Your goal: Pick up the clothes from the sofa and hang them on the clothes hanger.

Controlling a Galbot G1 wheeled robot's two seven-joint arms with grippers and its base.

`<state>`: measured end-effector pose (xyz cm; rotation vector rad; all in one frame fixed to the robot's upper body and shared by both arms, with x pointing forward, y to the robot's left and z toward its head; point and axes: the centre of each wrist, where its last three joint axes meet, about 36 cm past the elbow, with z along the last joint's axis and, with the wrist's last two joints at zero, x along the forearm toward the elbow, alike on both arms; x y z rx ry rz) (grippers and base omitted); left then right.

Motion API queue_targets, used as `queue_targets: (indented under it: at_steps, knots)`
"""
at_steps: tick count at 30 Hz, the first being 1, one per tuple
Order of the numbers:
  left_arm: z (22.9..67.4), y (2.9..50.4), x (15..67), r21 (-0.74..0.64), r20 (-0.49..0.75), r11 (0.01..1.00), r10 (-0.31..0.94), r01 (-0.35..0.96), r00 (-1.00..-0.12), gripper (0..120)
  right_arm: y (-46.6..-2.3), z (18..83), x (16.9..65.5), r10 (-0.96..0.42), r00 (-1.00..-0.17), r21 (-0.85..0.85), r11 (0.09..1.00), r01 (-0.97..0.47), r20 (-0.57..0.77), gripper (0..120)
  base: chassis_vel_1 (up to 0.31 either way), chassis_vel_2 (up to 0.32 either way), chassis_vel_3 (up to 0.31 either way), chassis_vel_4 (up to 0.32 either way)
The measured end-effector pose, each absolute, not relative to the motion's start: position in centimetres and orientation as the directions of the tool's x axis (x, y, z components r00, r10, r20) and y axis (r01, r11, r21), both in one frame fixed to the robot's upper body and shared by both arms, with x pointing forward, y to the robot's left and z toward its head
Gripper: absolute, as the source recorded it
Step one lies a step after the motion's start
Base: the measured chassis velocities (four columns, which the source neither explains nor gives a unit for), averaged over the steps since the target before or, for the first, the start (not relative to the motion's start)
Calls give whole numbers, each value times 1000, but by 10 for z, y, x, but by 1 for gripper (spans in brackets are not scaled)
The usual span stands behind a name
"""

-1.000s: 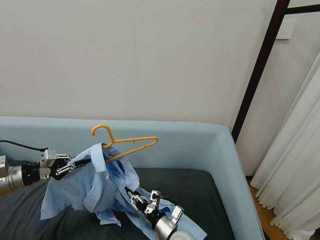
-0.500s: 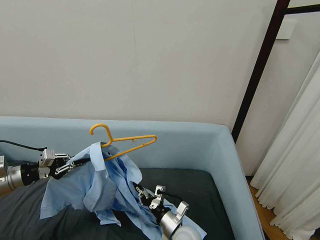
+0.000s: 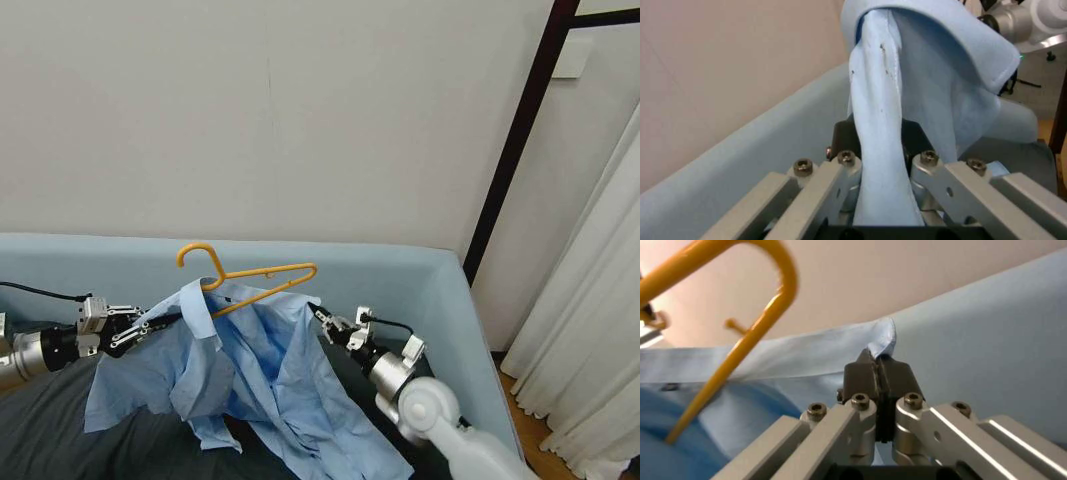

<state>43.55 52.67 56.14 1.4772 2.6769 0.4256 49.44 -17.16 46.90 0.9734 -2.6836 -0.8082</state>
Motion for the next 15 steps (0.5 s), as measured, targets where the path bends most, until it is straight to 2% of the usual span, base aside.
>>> queue_targets:
  at_steps: [9,15]
  knots:
    - [560,521,434,273,102,478,848,835,-520,6,-178,502,505,-628,-773,529,626,-574,-96,0,0,0,0,0]
    - [552,524,432,282,119,487,837,826,-534,6,-185,522,497,-687,-690,473,541,-696,-229,0,0,0,0,0]
